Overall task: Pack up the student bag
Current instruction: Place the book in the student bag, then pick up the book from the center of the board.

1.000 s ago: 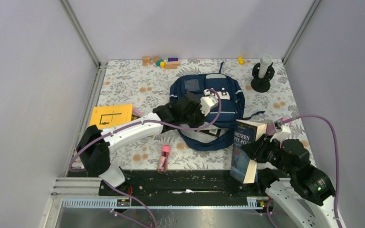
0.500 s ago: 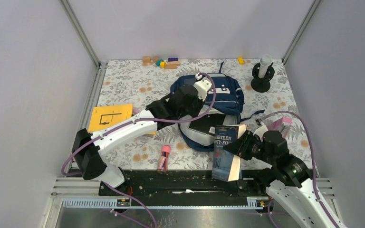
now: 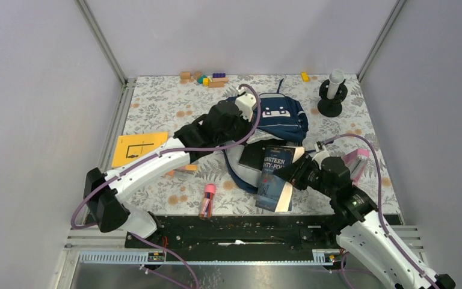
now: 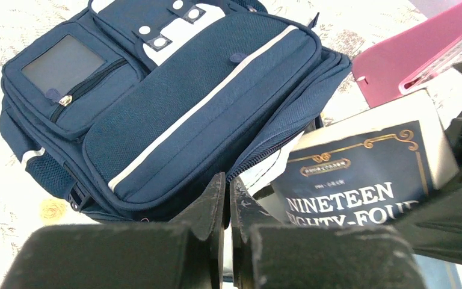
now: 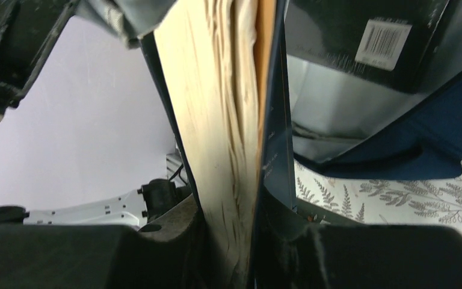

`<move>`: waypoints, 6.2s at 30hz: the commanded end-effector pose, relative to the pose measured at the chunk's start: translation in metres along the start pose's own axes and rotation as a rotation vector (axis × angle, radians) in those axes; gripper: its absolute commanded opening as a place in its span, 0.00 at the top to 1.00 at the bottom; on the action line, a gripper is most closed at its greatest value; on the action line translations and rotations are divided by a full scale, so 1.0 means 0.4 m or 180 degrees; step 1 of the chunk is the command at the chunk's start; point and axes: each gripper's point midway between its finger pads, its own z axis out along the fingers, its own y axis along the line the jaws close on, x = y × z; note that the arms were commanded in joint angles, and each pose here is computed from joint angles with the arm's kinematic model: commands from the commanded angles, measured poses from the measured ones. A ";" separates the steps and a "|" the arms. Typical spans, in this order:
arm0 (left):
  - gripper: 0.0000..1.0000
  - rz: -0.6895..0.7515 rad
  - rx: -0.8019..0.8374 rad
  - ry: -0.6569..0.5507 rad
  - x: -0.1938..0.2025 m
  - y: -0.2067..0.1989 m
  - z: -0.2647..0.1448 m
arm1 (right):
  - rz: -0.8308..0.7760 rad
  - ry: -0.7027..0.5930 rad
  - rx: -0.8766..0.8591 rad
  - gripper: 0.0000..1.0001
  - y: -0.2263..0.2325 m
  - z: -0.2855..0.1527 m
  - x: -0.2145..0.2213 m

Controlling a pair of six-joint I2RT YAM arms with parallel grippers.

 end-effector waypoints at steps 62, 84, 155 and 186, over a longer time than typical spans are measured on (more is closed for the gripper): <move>1.00 -0.0276 0.0430 -0.0695 -0.158 -0.033 -0.076 | -0.1108 -0.1717 0.1157 0.20 -0.147 0.183 -0.262; 1.00 -0.0203 0.0266 -0.0694 -0.160 -0.002 -0.075 | -0.2643 -0.0504 0.0650 0.25 -0.156 0.115 -0.083; 1.00 -0.0072 0.0080 -0.0536 -0.123 0.041 -0.028 | -0.2976 -0.0906 0.1101 0.19 -0.099 0.133 -0.139; 1.00 0.0585 0.0523 0.0039 -0.024 0.011 -0.006 | -0.4776 -0.0132 0.0231 0.10 0.091 0.226 -0.278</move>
